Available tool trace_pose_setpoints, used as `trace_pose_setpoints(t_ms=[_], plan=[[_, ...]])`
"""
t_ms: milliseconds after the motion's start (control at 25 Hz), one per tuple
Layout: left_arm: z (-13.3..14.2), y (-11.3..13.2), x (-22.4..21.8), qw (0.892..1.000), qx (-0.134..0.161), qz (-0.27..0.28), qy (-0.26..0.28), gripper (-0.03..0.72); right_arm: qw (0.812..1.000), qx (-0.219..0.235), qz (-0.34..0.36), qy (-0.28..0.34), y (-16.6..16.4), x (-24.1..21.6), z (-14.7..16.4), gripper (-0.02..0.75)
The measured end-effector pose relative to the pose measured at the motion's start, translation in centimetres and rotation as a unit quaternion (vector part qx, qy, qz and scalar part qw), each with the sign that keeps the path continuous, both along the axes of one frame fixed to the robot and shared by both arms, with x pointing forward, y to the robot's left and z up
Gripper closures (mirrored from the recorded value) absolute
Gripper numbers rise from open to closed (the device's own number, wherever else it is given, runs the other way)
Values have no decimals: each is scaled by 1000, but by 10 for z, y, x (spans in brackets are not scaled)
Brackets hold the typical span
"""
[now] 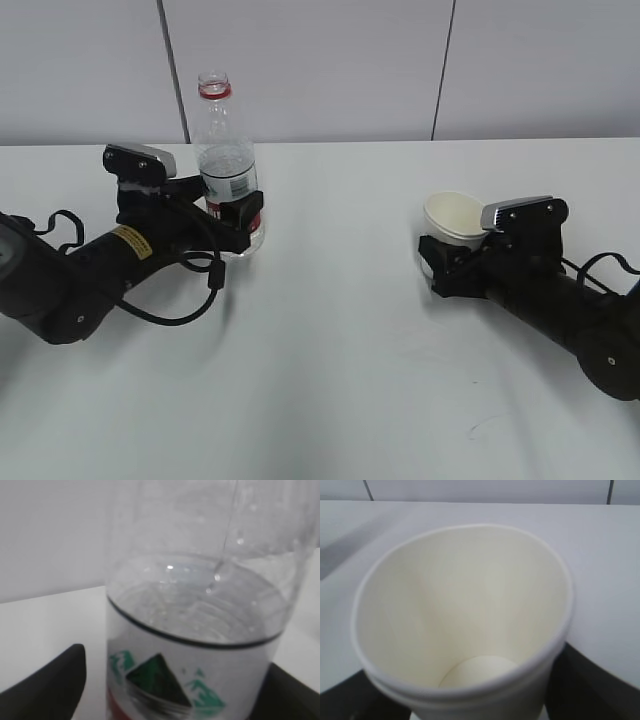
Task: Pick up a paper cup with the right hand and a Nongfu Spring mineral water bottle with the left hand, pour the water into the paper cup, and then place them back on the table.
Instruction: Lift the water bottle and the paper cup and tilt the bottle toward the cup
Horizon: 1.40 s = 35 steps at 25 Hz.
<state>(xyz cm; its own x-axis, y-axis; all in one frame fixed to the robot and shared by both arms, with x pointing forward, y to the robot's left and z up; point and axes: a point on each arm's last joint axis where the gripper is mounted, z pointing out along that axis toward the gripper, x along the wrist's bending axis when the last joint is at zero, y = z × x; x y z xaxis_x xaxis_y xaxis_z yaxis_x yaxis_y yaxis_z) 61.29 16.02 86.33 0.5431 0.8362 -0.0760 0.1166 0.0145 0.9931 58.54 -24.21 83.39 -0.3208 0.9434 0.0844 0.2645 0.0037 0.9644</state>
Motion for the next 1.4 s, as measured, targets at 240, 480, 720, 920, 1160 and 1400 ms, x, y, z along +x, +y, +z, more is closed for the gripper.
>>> trace_pose_setpoints(t_ms=[240,480,720,920,1160,1400], plan=[[-2,-1,4,1000,-2,-1,-1,143,1000,-1,4,0,1,0,0,230],[-2,-2,4,1000,-2,-5,-1,245,1000,-4,24,0,4,-2,0,230],[-2,-4,3,1000,2,-18,-3,255,997,-12,74,-2,11,-5,-1,230],[-2,-6,2,1000,8,-29,-6,257,993,-19,115,-4,17,-9,-1,230],[6,-6,2,998,48,-37,-23,258,988,-10,151,1,28,-14,-1,230],[25,-3,4,998,55,-17,-38,258,983,11,182,12,45,-13,1,230]])
